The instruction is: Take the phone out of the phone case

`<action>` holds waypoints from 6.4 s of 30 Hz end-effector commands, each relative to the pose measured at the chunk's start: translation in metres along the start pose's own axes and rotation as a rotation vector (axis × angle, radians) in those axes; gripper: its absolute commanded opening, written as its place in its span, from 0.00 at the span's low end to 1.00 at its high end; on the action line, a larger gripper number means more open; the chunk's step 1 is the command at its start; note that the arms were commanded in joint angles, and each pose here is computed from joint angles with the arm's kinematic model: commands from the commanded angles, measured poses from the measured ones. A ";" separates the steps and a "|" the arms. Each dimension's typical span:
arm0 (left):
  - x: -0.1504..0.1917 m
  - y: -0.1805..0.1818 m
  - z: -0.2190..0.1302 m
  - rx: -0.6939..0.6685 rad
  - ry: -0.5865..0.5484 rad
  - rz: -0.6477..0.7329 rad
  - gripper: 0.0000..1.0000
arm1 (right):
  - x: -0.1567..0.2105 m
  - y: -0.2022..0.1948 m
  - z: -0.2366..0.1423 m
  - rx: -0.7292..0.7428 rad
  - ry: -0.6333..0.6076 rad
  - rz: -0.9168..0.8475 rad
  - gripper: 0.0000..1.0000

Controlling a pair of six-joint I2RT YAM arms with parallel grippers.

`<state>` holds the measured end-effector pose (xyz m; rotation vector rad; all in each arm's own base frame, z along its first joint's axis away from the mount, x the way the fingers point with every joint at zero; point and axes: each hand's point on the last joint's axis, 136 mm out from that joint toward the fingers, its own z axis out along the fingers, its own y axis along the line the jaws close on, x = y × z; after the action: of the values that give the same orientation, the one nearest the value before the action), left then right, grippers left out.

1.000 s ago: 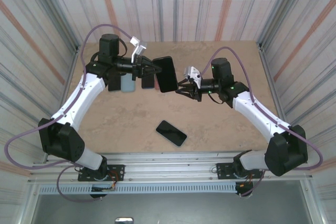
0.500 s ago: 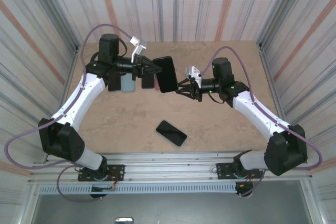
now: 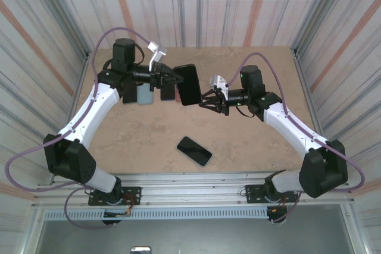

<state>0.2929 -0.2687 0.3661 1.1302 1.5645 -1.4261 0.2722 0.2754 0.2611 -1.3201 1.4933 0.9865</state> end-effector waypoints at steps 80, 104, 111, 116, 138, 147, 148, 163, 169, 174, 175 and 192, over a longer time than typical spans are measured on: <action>-0.038 0.049 0.000 -0.066 -0.224 -0.436 0.00 | -0.030 -0.035 -0.018 0.025 -0.207 0.295 0.42; -0.036 0.045 0.018 0.008 -0.212 -0.491 0.00 | -0.032 -0.053 -0.026 0.055 -0.263 0.360 0.43; -0.040 0.043 0.020 0.021 -0.226 -0.496 0.00 | -0.033 -0.055 -0.028 0.047 -0.277 0.367 0.43; -0.045 0.043 0.021 0.041 -0.243 -0.513 0.00 | -0.032 -0.055 -0.028 0.041 -0.279 0.374 0.43; -0.054 0.040 0.030 0.078 -0.261 -0.533 0.00 | -0.032 -0.056 -0.031 0.043 -0.289 0.383 0.43; -0.048 0.042 0.036 0.063 -0.233 -0.528 0.00 | -0.049 -0.054 -0.035 0.006 -0.352 0.407 0.43; -0.048 0.043 0.036 0.059 -0.233 -0.527 0.00 | -0.051 -0.056 -0.036 0.005 -0.361 0.424 0.43; -0.051 0.046 0.033 0.079 -0.251 -0.540 0.00 | -0.038 -0.077 -0.031 -0.014 -0.399 0.607 0.41; -0.047 0.050 0.034 0.075 -0.257 -0.553 0.00 | -0.045 -0.079 -0.034 -0.045 -0.446 0.633 0.40; -0.046 0.056 0.034 0.062 -0.265 -0.574 0.00 | -0.047 -0.079 -0.034 -0.056 -0.459 0.669 0.39; -0.045 0.061 0.035 0.048 -0.268 -0.592 0.00 | -0.050 -0.077 -0.033 -0.070 -0.464 0.673 0.38; -0.015 0.126 0.039 -0.110 -0.388 -0.843 0.00 | -0.040 -0.078 -0.020 -0.118 -0.480 0.972 0.17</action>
<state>0.3985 -0.3072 0.3427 0.1749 1.8747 -1.9217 0.3578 0.2506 0.2959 -0.2869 1.7126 1.7986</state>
